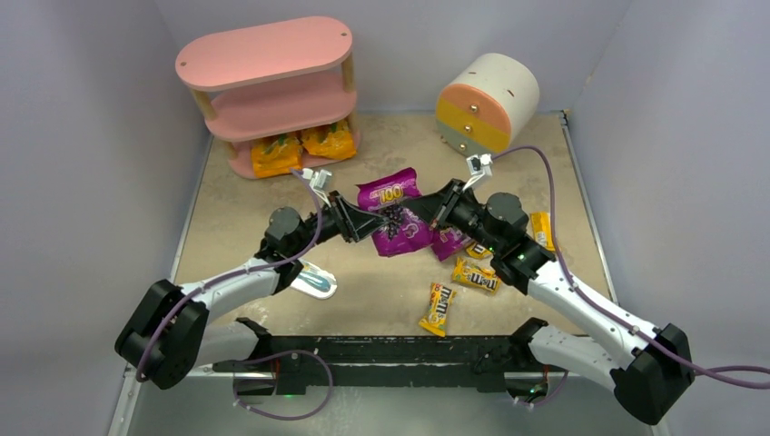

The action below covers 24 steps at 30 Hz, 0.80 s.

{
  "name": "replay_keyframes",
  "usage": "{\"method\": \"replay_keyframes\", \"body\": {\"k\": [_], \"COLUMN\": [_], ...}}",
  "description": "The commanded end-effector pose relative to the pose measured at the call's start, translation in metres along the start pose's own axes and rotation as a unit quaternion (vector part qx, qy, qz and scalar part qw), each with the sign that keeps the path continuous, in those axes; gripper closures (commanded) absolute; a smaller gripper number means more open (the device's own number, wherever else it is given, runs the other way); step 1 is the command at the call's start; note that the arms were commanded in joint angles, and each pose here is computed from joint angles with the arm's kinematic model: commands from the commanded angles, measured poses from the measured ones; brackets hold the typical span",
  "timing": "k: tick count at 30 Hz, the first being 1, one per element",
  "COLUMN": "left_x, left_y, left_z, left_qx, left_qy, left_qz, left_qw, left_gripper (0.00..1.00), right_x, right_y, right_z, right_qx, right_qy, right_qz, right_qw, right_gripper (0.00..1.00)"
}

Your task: Place and organize the candy bags onto the shelf

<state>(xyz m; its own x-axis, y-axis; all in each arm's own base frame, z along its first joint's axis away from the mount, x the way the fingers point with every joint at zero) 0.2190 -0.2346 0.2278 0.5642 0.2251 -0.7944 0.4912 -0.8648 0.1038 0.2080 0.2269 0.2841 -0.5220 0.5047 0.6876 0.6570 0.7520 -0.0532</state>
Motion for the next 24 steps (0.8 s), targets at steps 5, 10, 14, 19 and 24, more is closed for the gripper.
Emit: {"method": "replay_keyframes", "body": {"k": [5, 10, 14, 19, 24], "left_x": [-0.023, 0.005, 0.022, 0.044, 0.067], "left_y": [0.007, -0.006, -0.026, -0.031, -0.039], "left_z": [-0.033, -0.08, -0.14, -0.205, -0.258], "left_qx": [-0.043, -0.074, -0.139, -0.164, -0.189], "left_qy": [0.049, 0.068, 0.08, 0.077, 0.061], "left_qz": [-0.023, -0.15, -0.172, -0.173, -0.179], "left_qw": [0.998, 0.984, 0.972, 0.968, 0.964], "left_gripper": [1.0, 1.0, 1.0, 1.0, 1.0], "right_x": [0.016, -0.014, -0.022, -0.025, -0.031], "right_y": [0.0, -0.01, -0.026, -0.042, -0.05], "right_z": [-0.033, -0.041, -0.048, -0.056, -0.056], "right_qx": [-0.05, -0.07, -0.104, -0.137, -0.151], "right_qy": [-0.004, -0.036, -0.051, -0.064, -0.067], "right_qz": [0.025, 0.157, 0.197, 0.222, 0.24], "right_qw": [0.998, 0.984, 0.974, 0.963, 0.957], "right_gripper": [0.79, 0.22, 0.12, 0.05, 0.01]}}
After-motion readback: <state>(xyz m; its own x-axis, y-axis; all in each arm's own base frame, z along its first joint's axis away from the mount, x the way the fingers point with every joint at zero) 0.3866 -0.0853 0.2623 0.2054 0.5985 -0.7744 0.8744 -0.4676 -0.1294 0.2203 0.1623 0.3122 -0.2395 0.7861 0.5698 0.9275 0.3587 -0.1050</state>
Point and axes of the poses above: each gripper's point midway between its finger pads, its own y axis out along the fingers, its own x axis along the line the jaws close on, z = x × y, the point moved 6 cm from there along -y, back along the fingers, and after that the axes turned 6 degrees about -y, right-handed, at the moved point
